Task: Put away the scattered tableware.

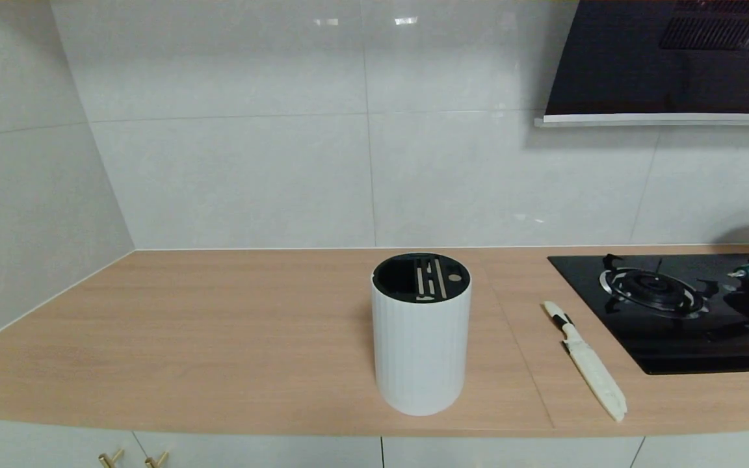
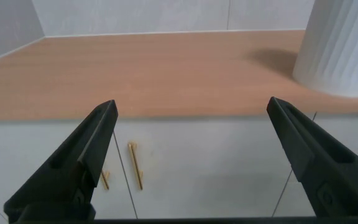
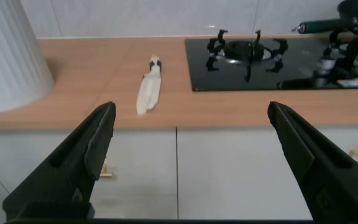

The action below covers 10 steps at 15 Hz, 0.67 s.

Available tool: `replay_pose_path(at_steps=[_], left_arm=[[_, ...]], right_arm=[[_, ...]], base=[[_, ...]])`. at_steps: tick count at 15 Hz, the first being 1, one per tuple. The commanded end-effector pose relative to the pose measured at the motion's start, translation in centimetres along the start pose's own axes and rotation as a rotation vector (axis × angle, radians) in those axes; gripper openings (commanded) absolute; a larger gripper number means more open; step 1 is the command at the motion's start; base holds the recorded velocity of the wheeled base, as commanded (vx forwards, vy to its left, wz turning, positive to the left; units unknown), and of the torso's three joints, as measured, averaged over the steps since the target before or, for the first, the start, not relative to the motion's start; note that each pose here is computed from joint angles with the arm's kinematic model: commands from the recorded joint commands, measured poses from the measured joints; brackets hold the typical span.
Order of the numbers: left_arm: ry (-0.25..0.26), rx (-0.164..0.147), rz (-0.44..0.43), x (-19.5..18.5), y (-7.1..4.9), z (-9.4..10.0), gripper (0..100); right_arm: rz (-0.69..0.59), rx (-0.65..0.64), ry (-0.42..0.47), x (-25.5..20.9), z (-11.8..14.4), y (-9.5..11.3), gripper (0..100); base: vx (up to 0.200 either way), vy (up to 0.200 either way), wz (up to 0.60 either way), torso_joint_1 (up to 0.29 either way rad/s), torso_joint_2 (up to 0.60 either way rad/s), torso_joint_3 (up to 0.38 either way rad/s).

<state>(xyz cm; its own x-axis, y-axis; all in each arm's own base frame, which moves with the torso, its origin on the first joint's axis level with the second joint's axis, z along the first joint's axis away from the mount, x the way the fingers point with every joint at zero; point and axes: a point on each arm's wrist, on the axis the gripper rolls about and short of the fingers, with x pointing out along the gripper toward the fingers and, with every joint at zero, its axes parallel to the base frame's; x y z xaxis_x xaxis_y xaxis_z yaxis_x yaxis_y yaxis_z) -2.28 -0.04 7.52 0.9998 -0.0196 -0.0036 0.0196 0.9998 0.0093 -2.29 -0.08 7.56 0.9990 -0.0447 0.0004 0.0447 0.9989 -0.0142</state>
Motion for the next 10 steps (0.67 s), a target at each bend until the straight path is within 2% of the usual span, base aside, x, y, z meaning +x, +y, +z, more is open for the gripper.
replay_pose_path(at_steps=[1, 6, 10], left_arm=[[-0.001, 0.000, 0.000, 0.00, 0.00, 0.00, 100], [-0.001, 0.000, 0.000, 0.00, 0.00, 0.00, 100], [-0.001, 0.000, 0.000, 0.00, 0.00, 0.00, 100]], right_arm=[[0.000, -0.001, 0.002, 0.01, -0.01, 0.00, 100], [0.000, -0.001, 0.002, 0.01, -0.01, 0.00, 100], [0.000, -0.001, 0.002, 0.01, -0.01, 0.00, 100]], base=[[0.000, 0.000, 0.00, 0.266, -0.58, -0.310], [0.000, 0.000, 0.00, 0.279, -0.60, -0.313], [0.000, 0.000, 0.00, 0.211, -0.44, -0.228]])
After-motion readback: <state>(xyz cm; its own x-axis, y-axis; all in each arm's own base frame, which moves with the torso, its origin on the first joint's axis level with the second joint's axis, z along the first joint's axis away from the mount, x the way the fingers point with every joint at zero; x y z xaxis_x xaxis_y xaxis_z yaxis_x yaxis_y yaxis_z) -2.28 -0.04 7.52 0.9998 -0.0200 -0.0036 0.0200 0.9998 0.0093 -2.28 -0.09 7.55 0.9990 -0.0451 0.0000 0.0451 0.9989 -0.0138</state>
